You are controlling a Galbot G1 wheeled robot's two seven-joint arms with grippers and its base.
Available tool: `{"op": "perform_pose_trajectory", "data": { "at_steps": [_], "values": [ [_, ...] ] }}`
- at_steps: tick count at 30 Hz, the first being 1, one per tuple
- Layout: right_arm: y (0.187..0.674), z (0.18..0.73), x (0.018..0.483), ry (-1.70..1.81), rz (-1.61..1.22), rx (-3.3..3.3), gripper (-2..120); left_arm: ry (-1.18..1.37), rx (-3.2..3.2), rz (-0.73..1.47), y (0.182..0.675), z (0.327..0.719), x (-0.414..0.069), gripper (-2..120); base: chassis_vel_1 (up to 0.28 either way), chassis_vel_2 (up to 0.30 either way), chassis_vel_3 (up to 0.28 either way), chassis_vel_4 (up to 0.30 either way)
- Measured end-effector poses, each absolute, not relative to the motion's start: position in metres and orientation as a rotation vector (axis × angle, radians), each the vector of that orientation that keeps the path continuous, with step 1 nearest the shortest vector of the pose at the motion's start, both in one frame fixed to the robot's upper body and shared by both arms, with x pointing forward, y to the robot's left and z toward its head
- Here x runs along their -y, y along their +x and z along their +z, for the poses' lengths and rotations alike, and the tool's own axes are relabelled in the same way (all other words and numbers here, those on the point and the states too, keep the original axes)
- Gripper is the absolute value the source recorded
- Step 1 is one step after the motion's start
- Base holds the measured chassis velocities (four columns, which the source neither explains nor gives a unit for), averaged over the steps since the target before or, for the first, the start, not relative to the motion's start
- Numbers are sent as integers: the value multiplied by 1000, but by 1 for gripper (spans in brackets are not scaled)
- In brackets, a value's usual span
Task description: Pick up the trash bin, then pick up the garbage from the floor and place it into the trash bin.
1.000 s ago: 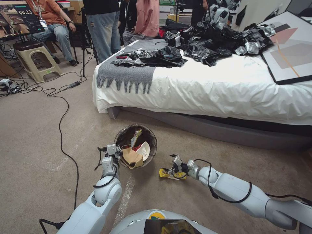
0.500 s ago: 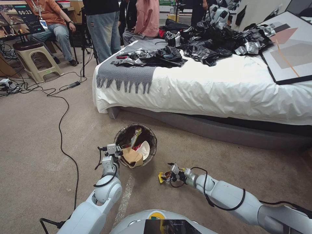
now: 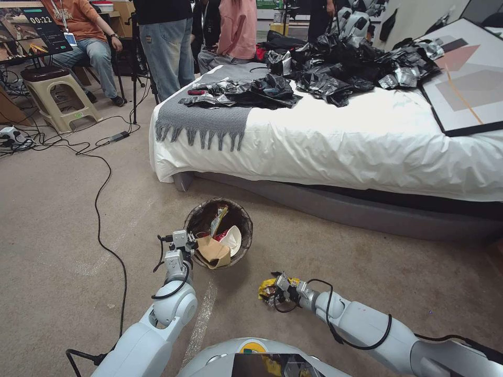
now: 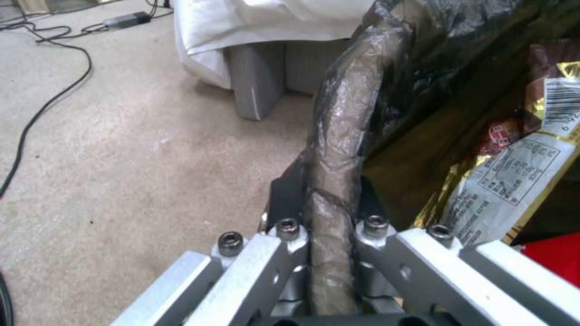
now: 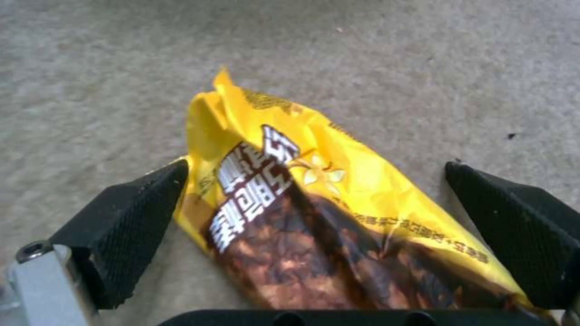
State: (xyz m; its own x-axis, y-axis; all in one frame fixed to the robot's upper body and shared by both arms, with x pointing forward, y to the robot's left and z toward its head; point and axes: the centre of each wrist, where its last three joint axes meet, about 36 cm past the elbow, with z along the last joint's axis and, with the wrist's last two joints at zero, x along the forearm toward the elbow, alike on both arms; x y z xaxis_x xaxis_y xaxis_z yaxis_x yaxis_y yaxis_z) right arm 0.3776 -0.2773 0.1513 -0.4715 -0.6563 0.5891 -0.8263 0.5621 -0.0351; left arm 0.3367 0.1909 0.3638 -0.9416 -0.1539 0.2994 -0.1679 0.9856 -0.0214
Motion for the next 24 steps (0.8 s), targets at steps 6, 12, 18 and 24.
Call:
{"op": "perform_pose_trajectory", "data": {
  "at_steps": [6, 12, 18, 24],
  "values": [
    [366, 159, 269, 1203, 407, 2295, 86, 236, 2834, 69, 339, 365, -190, 2, 0, 0, 0, 0],
    [363, 166, 264, 1206, 389, 2327, 67, 234, 2835, 72, 340, 365, -189, 2, 0, 0, 0, 0],
    [362, 177, 256, 1216, 366, 2366, 46, 232, 2833, 71, 340, 364, -188, 2, 0, 0, 0, 0],
    [361, 185, 248, 1226, 338, 2380, 22, 232, 2833, 70, 340, 364, -187, 2, 0, 0, 0, 0]
  ]
}}
